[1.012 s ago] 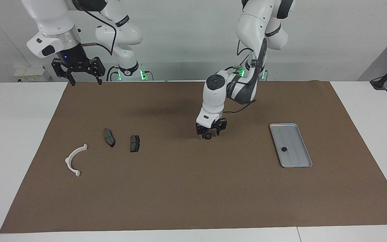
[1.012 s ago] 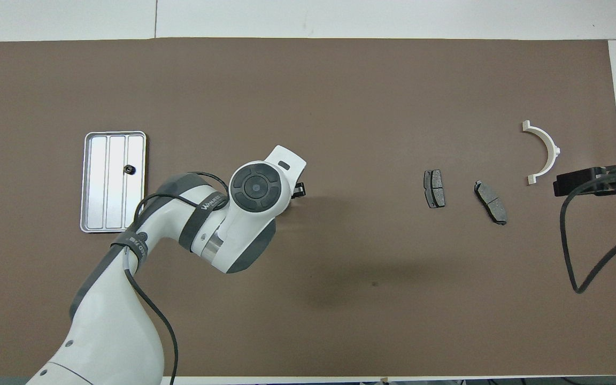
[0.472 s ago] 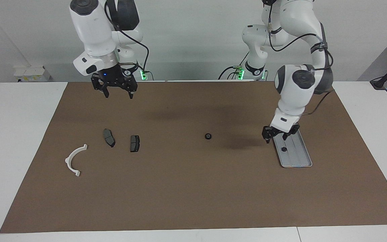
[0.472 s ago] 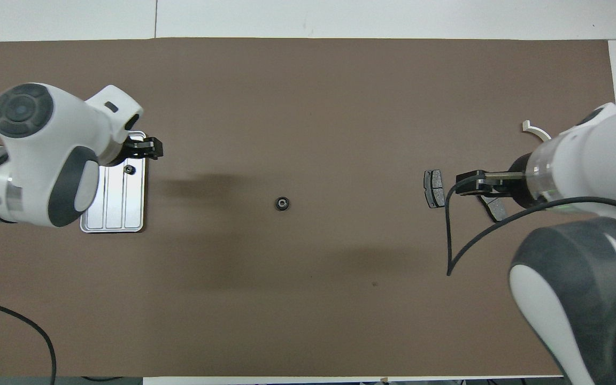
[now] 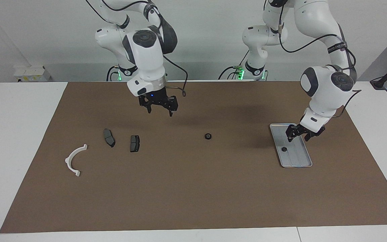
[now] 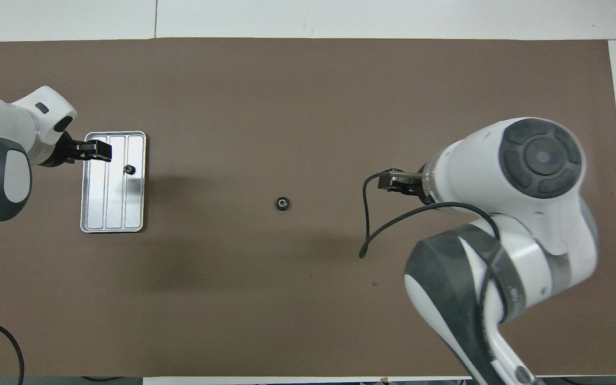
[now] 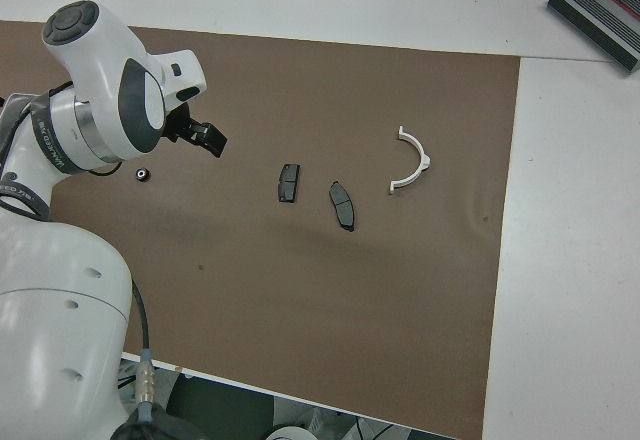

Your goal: Place bearing gear from tray to pile

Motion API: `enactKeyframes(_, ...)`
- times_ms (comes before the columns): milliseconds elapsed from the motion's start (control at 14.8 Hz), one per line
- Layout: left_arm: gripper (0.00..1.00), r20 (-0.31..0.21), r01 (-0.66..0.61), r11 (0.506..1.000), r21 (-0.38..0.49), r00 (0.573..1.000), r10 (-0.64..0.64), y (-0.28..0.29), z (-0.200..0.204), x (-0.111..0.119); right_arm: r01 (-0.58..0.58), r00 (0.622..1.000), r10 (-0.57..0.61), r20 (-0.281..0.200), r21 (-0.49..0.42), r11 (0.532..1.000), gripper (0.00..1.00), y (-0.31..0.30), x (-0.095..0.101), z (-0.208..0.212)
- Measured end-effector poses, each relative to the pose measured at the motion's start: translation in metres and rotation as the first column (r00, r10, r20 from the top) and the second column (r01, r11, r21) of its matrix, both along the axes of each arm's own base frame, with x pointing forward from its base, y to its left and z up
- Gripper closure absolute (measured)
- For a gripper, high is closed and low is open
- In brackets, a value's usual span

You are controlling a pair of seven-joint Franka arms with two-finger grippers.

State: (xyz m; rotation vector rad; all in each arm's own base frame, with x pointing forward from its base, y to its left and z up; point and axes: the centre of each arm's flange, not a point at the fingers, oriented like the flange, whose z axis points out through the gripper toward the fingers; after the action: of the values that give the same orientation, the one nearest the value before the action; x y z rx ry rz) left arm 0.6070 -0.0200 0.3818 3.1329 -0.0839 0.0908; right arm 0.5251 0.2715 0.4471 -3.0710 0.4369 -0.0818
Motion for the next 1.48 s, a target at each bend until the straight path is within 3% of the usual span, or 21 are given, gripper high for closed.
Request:
enactKeyframes(405,0.21,0.019,-0.008,1.000,-0.013,1.000,0.008,-0.002,-0.035,0.002,0.111,0.994,-0.111,-0.006,0.025,0.994,0.00,0.090,-0.003,-0.059)
enactKeyframes(472,0.28,0.025,-0.009,1.000,-0.013,1.000,0.009,-0.001,-0.039,0.004,0.116,0.993,-0.116,-0.005,0.024,0.993,0.00,0.102,-0.003,-0.063)
enactKeyframes(809,0.30,0.037,-0.010,1.000,-0.013,0.999,0.011,-0.001,-0.063,0.009,0.138,0.990,-0.137,0.033,-0.039,0.990,0.00,0.172,0.005,-0.117)
enactKeyframes(1079,0.30,0.017,-0.011,1.000,-0.012,1.000,0.011,-0.001,-0.072,0.004,0.148,0.989,-0.147,0.020,-0.060,0.987,0.00,0.175,0.020,-0.149)
enactKeyframes(1484,0.30,-0.016,-0.003,1.000,-0.011,1.000,0.002,-0.006,-0.086,-0.005,0.139,0.990,-0.138,0.021,-0.052,0.989,0.00,0.182,0.017,-0.147)
